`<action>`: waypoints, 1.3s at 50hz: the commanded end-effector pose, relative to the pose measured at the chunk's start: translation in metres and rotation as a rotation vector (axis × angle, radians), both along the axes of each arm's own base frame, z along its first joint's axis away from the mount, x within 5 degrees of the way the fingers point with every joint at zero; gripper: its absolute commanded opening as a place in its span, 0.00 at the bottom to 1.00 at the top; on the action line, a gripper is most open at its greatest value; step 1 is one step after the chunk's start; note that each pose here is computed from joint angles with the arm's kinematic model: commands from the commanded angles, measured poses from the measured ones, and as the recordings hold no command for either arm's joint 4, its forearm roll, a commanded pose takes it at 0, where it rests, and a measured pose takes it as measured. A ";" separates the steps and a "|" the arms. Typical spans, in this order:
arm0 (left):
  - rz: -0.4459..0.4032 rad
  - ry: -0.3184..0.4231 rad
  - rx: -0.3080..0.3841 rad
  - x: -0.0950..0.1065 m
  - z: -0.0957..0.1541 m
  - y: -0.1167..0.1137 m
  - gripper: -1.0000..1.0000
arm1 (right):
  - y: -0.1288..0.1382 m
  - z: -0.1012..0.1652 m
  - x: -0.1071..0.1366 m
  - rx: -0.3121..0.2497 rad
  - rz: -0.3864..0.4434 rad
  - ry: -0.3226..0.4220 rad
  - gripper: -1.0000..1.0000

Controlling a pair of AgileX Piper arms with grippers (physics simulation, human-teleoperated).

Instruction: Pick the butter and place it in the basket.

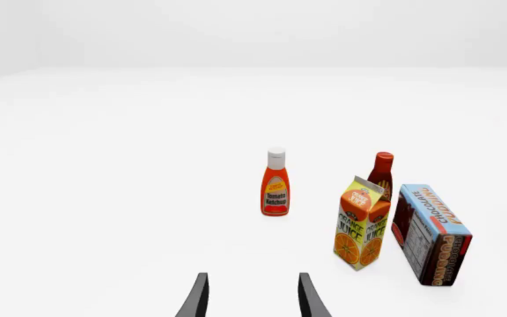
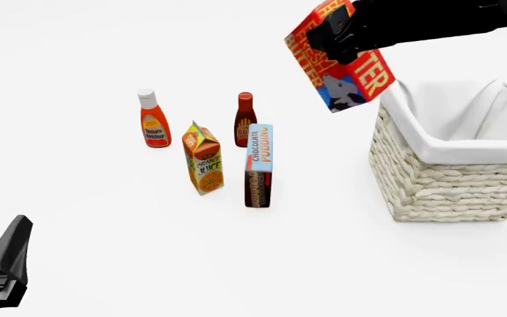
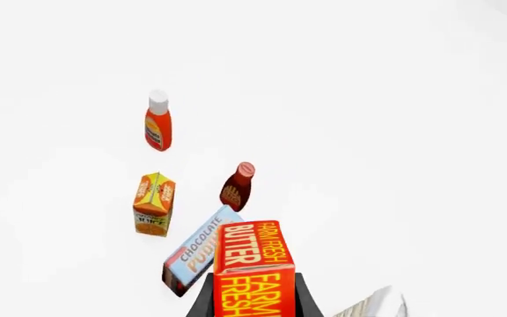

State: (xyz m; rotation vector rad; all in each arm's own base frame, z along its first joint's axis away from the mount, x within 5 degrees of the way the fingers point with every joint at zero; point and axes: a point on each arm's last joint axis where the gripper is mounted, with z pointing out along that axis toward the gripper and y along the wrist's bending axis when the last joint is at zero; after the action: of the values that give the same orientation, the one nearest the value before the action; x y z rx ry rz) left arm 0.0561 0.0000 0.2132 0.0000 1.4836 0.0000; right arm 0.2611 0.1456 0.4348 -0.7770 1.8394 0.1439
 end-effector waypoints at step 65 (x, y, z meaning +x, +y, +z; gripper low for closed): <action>0.000 0.000 0.000 0.000 0.000 0.000 1.00 | -0.103 0.014 -0.029 0.286 -0.381 -0.210 0.00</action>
State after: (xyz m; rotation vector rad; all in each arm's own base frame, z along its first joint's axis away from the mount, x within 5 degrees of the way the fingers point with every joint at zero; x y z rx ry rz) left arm 0.0561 0.0000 0.2132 0.0000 1.4836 0.0000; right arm 0.2435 0.0542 0.4392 -0.3034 1.7448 0.0695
